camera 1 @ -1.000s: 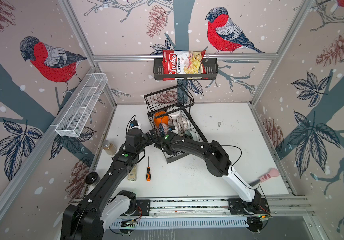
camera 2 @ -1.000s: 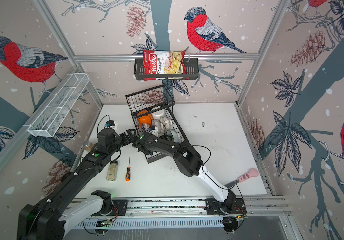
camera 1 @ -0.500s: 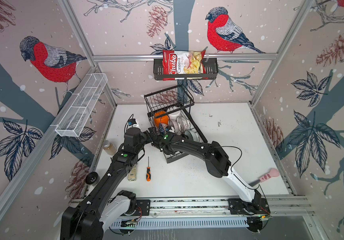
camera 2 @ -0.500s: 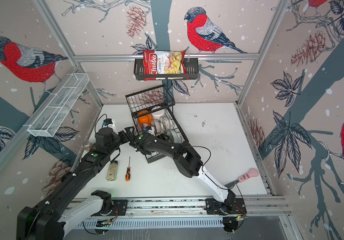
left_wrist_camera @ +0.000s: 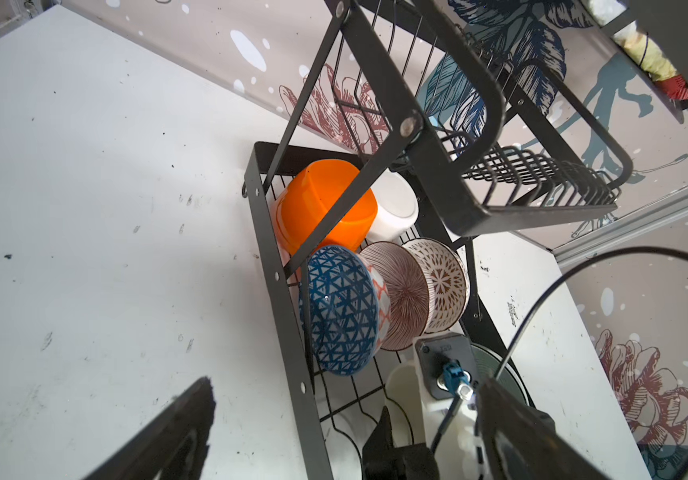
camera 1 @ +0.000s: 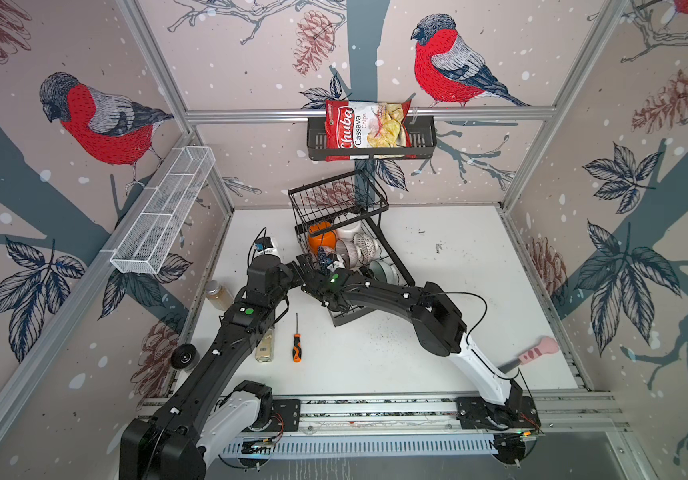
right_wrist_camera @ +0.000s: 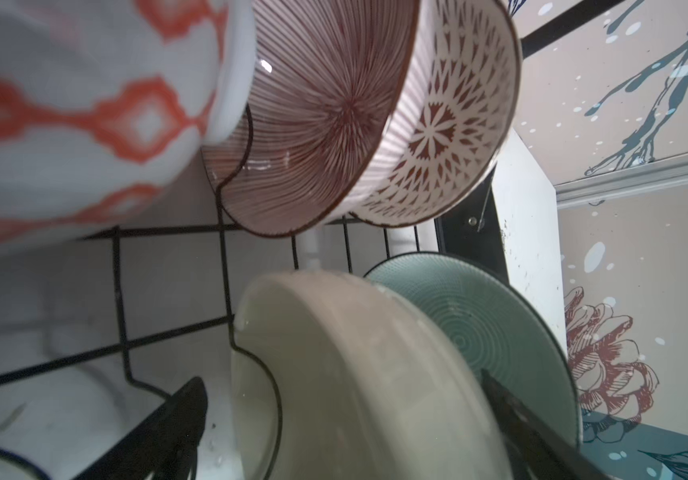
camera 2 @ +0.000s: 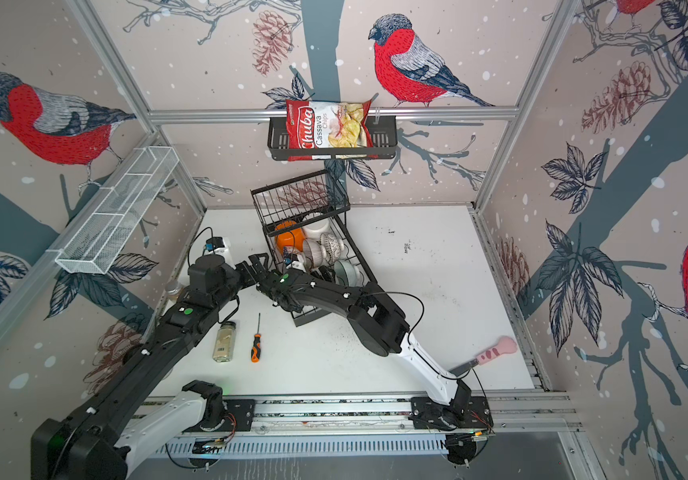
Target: Load the bowls into the dish rack
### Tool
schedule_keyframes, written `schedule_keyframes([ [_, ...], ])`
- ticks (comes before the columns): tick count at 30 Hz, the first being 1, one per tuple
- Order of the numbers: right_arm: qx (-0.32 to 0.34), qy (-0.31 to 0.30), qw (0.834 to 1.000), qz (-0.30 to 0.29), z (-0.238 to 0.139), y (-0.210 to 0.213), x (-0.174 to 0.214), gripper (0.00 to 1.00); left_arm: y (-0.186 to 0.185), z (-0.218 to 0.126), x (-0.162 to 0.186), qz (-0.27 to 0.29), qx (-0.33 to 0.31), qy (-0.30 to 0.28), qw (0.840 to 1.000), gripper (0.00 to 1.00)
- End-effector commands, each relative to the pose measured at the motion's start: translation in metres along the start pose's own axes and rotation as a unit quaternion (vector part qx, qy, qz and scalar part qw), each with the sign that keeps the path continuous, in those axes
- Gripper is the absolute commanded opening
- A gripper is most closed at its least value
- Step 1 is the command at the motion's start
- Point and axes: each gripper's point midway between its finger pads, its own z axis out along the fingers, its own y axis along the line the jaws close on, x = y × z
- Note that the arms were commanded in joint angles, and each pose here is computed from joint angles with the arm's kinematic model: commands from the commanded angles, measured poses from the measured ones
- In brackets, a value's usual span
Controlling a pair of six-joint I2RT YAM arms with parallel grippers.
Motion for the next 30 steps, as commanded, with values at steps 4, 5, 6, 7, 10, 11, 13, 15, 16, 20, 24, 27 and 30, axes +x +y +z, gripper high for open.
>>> schedule_keyframes([
  [4,-0.031,-0.147,0.971,0.185,-0.103,-0.129,-0.093,1.0,0.022,-0.002,0.028,0.025,-0.046,0.056,0.997,0.96],
  [5,-0.029,-0.151,0.97,0.191,-0.105,-0.136,-0.095,0.99,0.023,-0.003,0.027,0.025,-0.049,0.056,0.997,0.96],
  [6,-0.029,-0.154,0.969,0.193,-0.107,-0.14,-0.097,1.0,0.024,-0.003,0.026,0.025,-0.051,0.054,0.997,0.96],
  [7,-0.029,-0.158,0.967,0.197,-0.109,-0.146,-0.098,1.0,0.023,-0.004,0.025,0.025,-0.052,0.052,0.997,0.96],
  [10,-0.034,-0.171,0.963,0.206,-0.118,-0.16,-0.101,0.99,0.023,-0.006,0.021,0.026,-0.053,0.046,0.997,0.96],
  [11,-0.036,-0.175,0.962,0.208,-0.12,-0.164,-0.101,0.99,0.022,-0.007,0.018,0.026,-0.054,0.042,0.997,0.96],
  [13,-0.045,-0.18,0.96,0.211,-0.123,-0.17,-0.101,1.0,0.021,-0.008,0.016,0.028,-0.055,0.04,0.997,0.96],
  [15,-0.064,-0.187,0.958,0.209,-0.128,-0.17,-0.101,0.99,0.02,-0.008,0.014,0.029,-0.055,0.038,0.997,0.96],
  [16,-0.075,-0.19,0.956,0.209,-0.13,-0.169,-0.1,0.99,0.02,-0.008,0.012,0.028,-0.055,0.036,0.997,0.96],
  [20,-0.119,-0.199,0.951,0.203,-0.137,-0.16,-0.098,0.99,0.019,-0.008,0.012,0.026,-0.054,0.037,0.998,0.96],
  [24,-0.12,-0.204,0.949,0.207,-0.139,-0.165,-0.091,0.99,0.02,-0.009,0.011,0.023,-0.058,0.034,0.997,0.96],
  [27,-0.119,-0.213,0.945,0.218,-0.141,-0.176,-0.087,0.99,0.02,-0.012,0.007,0.02,-0.06,0.026,0.998,0.96],
  [30,-0.107,-0.215,0.942,0.235,-0.138,-0.192,-0.08,0.99,0.021,-0.014,0.003,0.019,-0.065,0.018,0.998,0.96],
])
